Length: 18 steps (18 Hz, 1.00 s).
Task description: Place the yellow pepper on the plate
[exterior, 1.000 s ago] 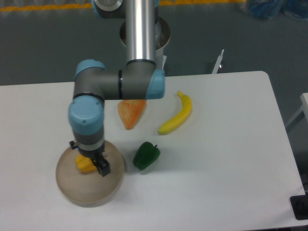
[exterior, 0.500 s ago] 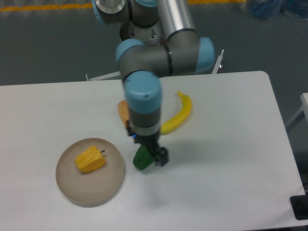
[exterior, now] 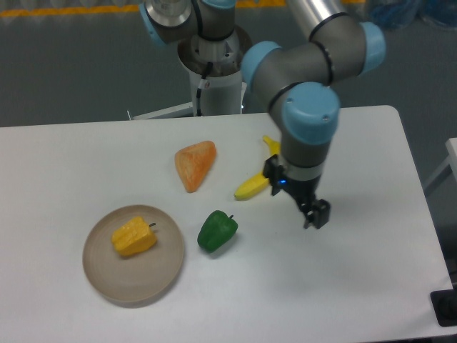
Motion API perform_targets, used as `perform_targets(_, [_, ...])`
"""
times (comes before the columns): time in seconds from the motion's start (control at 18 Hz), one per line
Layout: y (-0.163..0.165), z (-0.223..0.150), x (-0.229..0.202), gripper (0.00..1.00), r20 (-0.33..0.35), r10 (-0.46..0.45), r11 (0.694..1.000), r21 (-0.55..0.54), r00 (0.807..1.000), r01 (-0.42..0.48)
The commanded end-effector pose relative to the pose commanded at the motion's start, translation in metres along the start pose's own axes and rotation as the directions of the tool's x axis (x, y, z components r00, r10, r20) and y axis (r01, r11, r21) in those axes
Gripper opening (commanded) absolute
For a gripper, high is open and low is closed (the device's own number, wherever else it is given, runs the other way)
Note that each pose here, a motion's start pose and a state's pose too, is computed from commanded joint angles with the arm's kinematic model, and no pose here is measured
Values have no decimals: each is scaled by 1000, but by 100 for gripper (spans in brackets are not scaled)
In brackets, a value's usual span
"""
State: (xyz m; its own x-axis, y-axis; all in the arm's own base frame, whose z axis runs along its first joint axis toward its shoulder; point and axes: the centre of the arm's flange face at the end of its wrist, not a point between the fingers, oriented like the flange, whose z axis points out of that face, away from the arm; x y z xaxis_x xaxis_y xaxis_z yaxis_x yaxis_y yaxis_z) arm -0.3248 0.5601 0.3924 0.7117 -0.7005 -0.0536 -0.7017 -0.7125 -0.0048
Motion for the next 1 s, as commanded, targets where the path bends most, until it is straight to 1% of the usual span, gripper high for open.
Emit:
perform_targets(0.22, [2,3,-1,100,-3,3,1000,0,1000,-3])
perform_targets(0.39, [7,6,-1,100,-11,31,1000,-4,999,-31])
perform_targets(1.0, [7,12,2,100,-20,32,999,-4,999,-32])
